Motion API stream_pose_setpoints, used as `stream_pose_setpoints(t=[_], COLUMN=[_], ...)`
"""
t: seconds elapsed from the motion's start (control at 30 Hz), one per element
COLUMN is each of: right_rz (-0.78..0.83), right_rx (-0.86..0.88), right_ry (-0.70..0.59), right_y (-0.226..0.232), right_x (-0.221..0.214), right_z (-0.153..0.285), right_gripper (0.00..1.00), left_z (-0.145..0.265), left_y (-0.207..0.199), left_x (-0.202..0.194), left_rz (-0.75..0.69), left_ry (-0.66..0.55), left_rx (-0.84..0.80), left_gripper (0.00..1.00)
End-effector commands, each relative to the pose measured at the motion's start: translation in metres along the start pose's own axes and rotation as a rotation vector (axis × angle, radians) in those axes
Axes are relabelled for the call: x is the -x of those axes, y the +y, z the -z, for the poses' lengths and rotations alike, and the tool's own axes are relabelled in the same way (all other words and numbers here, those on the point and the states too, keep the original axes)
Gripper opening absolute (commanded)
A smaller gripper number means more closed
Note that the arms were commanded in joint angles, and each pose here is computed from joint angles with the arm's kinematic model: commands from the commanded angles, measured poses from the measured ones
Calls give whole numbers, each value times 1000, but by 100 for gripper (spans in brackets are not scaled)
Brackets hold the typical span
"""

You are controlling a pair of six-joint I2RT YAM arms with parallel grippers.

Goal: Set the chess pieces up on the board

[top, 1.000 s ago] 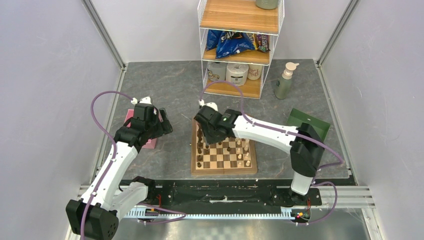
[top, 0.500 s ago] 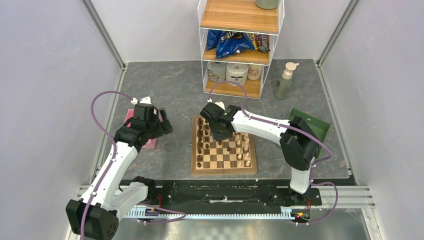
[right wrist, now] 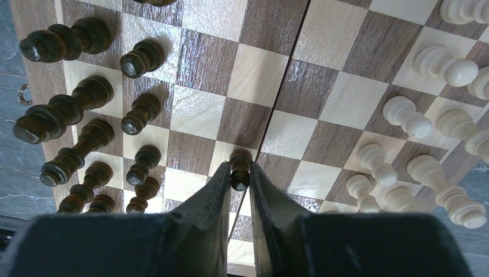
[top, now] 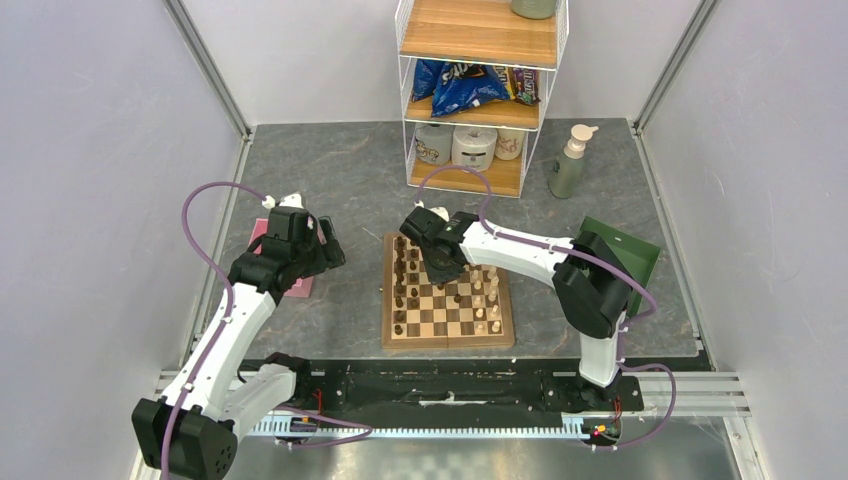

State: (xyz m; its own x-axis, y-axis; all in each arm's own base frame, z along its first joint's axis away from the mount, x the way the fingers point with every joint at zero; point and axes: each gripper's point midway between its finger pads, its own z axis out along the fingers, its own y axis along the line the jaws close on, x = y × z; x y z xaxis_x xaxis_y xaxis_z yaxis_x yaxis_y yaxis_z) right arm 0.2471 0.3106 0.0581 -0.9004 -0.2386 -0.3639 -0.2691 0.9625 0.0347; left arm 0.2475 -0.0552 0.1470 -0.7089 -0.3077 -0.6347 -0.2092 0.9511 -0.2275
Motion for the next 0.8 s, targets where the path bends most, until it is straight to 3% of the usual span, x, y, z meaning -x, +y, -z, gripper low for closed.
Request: stream_pose_setpoints(t=[0.0, 0.2, 0.77], right_rz=[-3, 8, 105], right_rx=[14, 46, 127], right_ry=[2, -19, -34], right_y=[1, 7, 75], right_x=[-1, -1, -42], right_z=[1, 15, 34], right_gripper=[20, 13, 15], left_z=[0, 0, 3], left_y=[-3, -3, -3], left_x=[6, 7, 7], left_rz=[-28, -28, -27], left_ry=[-23, -26, -34], left_rx=[-20, -23, -29], left_gripper=[87, 87, 87])
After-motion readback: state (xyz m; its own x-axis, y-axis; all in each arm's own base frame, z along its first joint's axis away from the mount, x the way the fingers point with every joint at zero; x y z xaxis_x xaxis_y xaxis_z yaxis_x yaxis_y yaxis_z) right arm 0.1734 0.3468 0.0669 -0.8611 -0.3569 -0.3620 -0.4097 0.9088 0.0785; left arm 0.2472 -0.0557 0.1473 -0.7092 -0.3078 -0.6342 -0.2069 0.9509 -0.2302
